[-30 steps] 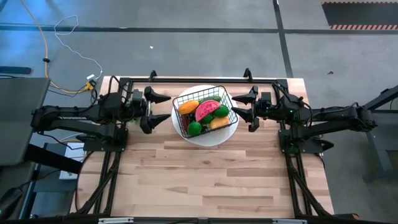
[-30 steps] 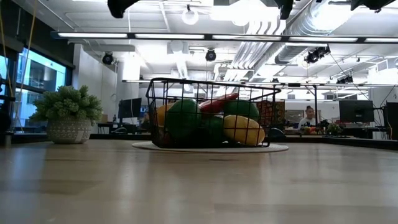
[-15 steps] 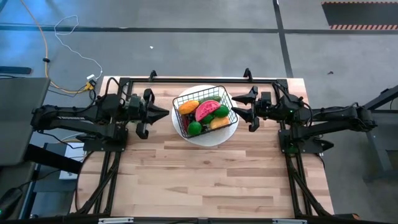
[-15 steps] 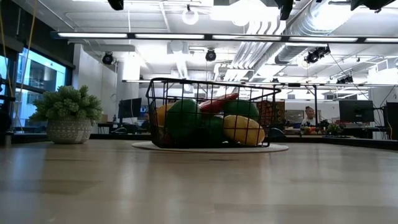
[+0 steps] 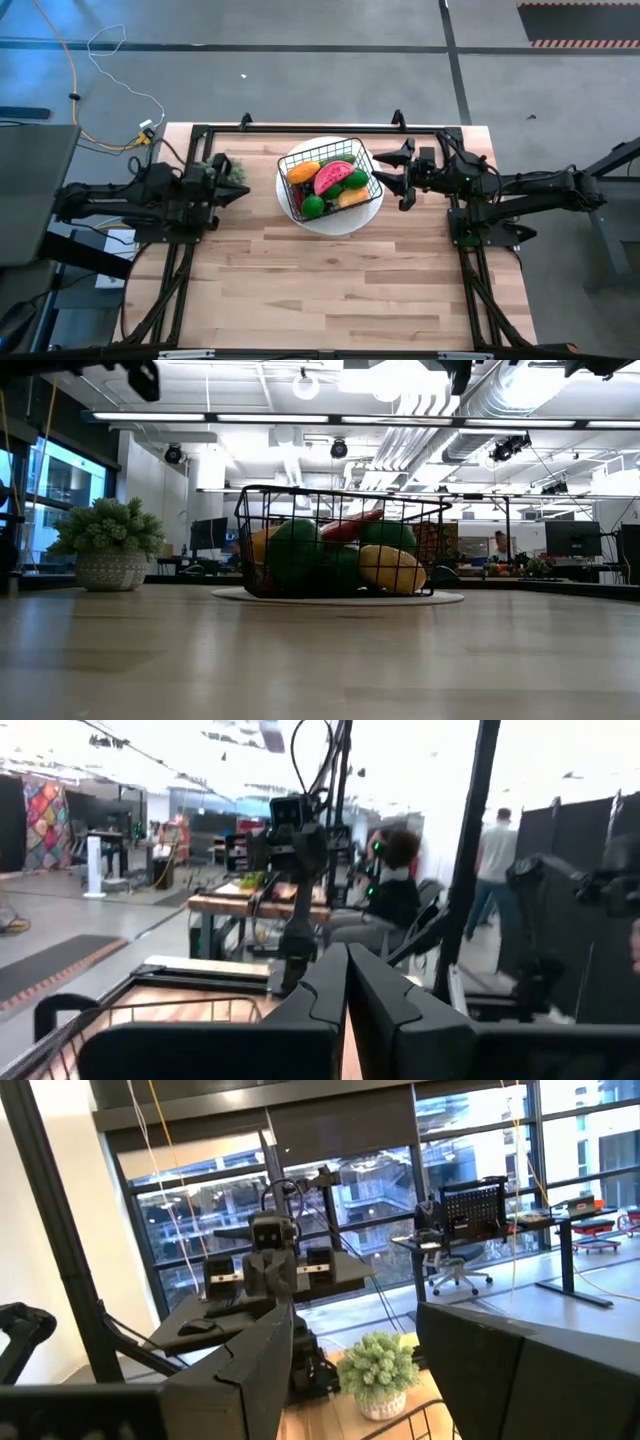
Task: Build produce basket
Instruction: Return to Home Position
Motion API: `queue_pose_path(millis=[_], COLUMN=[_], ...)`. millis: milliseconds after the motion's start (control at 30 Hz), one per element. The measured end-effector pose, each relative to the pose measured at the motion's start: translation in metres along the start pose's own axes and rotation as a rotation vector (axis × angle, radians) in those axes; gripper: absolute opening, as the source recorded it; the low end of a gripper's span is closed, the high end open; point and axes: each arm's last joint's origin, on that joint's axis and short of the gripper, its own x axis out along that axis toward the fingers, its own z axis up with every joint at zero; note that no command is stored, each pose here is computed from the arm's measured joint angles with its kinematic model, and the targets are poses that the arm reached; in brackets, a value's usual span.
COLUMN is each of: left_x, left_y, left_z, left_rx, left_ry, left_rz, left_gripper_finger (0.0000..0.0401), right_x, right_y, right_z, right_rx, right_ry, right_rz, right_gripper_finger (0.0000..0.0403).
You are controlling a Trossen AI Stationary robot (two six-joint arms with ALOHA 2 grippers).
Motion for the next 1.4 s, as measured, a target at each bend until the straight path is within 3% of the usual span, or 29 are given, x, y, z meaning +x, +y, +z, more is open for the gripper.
queue_pose_path(millis=[267,600,767,1000,1400], left_x=[-0.029,-0.043,-0.042,-0.043,-0.043], left_y=[0.001,0.006,0.007,0.012,0.014], left_z=[-0.031,-0.073,-0.077,-0.102,-0.103], left_rx=[-0.062,-0.133,-0.068,-0.079,-0.103], left_ry=[-0.111,-0.173,-0.118,0.14,0.149], left_rz=[-0.018,0.021,0.045,0.086,0.129], left_gripper_finger=[0.0,0.0,0.0,0.0,0.0], right_x=[0.0,0.0,0.0,0.0,-0.008], right_y=[0.0,-0.001,-0.001,-0.001,0.0], right_z=[-0.005,-0.006,-0.007,-0.009,-0.006], right_rx=[0.027,0.072,0.072,0.078,0.168], right_ry=[0.054,0.061,0.069,0.097,0.119], right_rz=[0.003,0.001,-0.001,0.007,0.007], right_gripper_finger=[0.0197,0.0197,0.0197,0.0197,0.0192])
